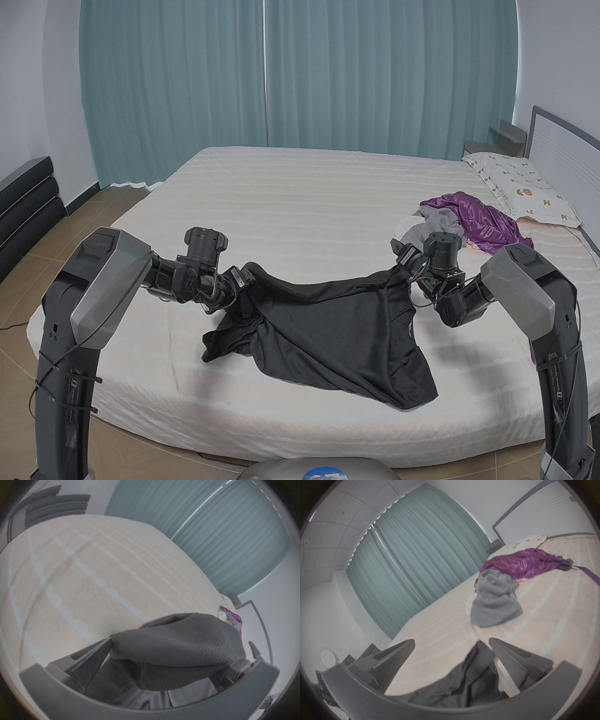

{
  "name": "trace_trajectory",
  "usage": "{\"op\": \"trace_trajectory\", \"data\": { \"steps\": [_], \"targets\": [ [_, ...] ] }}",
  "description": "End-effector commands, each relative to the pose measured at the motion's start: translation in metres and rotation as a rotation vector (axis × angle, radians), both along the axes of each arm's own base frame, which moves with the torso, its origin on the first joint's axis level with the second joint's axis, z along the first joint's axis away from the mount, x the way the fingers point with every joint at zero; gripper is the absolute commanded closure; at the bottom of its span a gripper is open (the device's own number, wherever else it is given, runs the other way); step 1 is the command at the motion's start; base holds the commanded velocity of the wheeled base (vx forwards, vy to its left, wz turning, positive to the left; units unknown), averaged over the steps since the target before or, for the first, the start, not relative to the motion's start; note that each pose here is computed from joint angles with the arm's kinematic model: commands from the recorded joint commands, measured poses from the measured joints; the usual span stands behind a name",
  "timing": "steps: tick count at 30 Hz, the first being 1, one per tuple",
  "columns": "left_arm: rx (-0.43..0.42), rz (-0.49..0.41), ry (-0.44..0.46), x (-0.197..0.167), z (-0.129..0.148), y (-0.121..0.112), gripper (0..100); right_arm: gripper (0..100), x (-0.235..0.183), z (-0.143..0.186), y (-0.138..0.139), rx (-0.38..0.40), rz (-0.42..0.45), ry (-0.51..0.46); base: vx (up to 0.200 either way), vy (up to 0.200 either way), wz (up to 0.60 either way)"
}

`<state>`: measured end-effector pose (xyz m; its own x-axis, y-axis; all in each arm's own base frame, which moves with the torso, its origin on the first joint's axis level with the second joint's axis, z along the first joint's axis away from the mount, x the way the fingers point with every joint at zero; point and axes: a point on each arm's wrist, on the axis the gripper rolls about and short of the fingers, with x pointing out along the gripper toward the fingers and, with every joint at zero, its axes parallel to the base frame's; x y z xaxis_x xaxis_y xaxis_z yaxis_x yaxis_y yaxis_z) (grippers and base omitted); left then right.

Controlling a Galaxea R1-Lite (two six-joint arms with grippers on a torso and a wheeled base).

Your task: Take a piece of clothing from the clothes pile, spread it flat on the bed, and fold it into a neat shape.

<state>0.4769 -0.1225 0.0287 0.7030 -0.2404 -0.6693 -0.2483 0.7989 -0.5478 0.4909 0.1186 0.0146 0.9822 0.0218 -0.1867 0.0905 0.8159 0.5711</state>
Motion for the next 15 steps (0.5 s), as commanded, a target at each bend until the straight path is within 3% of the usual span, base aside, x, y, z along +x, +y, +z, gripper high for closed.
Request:
{"op": "trace_trajectory", "data": {
  "steps": [1, 8, 15],
  "targets": [
    [-0.032, -0.013, -0.046, -0.009, 0.039, 0.008, 0, 0, -0.013, 0.002, -0.006, 0.0, 0.026, 0.047, 0.0, 0.0, 0.0],
    [-0.1, 0.076, -0.083, -0.015, 0.073, 0.024, 0, 0, -0.043, 0.032, -0.018, 0.133, 0.073, 0.083, 0.0, 0.0, 0.0],
    [-0.039, -0.036, 0.047, -0.038, 0.052, 0.028, 0, 0, -0.082, 0.03, -0.024, 0.19, 0.117, 0.16, 0.0, 0.0, 0.0]
  ]
}}
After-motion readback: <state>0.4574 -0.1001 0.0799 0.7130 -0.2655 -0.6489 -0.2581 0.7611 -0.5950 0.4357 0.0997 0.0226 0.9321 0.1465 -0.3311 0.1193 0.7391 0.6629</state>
